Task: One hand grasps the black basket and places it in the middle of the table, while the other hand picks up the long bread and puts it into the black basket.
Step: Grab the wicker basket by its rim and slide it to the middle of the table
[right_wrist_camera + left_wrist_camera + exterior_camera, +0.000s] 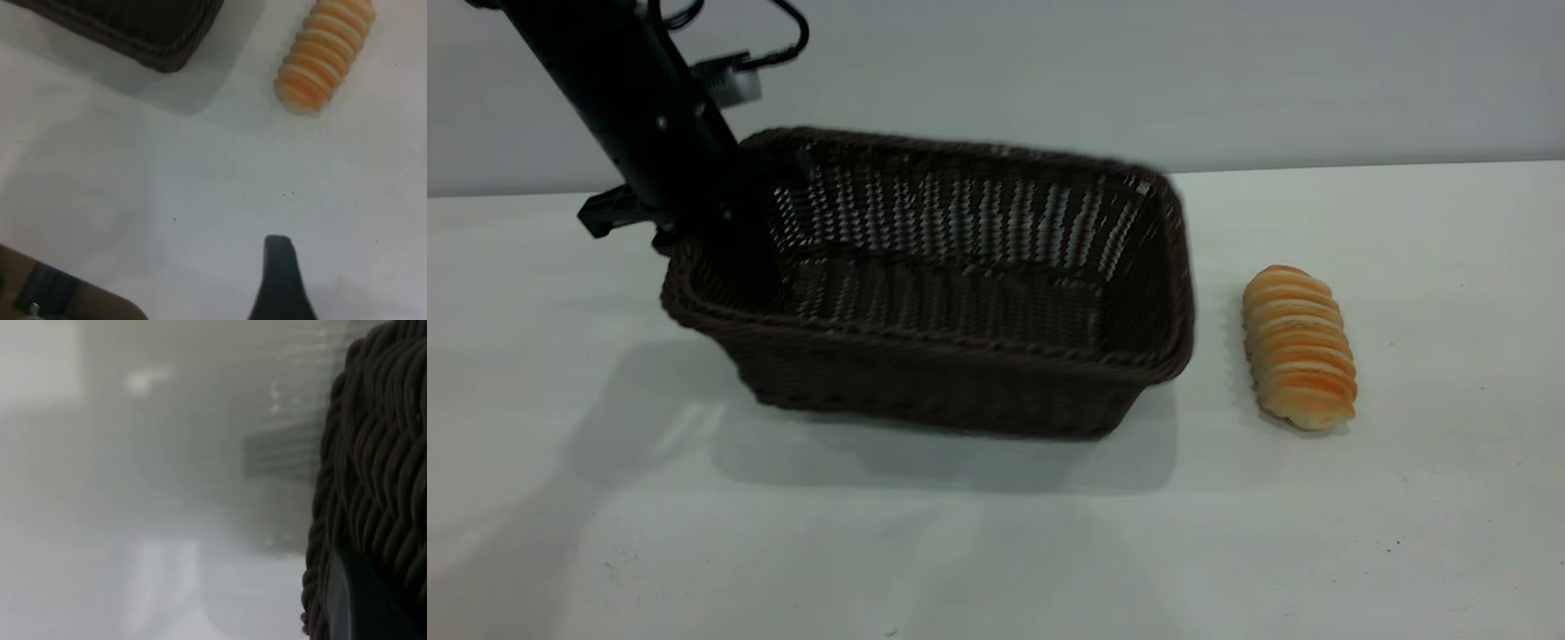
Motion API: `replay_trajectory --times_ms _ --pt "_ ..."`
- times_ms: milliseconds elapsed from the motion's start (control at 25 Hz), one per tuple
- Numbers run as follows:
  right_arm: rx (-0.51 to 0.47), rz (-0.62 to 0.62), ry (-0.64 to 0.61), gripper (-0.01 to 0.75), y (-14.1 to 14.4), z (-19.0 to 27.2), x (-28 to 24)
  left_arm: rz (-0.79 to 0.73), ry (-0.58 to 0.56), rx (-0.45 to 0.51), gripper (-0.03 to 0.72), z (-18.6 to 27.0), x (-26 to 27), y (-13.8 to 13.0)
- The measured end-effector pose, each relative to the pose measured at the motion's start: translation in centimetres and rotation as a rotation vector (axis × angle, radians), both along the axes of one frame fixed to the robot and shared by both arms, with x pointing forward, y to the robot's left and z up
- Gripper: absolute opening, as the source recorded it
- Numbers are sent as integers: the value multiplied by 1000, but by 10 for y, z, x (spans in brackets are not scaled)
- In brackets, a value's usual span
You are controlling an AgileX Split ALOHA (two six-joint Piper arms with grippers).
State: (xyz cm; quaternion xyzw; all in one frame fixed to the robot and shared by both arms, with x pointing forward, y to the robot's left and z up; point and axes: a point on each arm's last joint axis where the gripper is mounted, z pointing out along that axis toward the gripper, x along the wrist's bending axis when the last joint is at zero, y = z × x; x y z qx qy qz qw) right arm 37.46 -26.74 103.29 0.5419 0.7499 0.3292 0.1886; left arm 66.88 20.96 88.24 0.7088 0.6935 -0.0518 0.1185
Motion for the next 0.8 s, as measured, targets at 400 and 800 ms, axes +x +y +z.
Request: replay_trajectory --times_ms 400,800 --pt "0 0 0 543 0 0 0 62 97 -23 141 -37 -1 -3" --pt "0 0 0 543 0 0 0 67 78 -24 332 -37 1 -3"
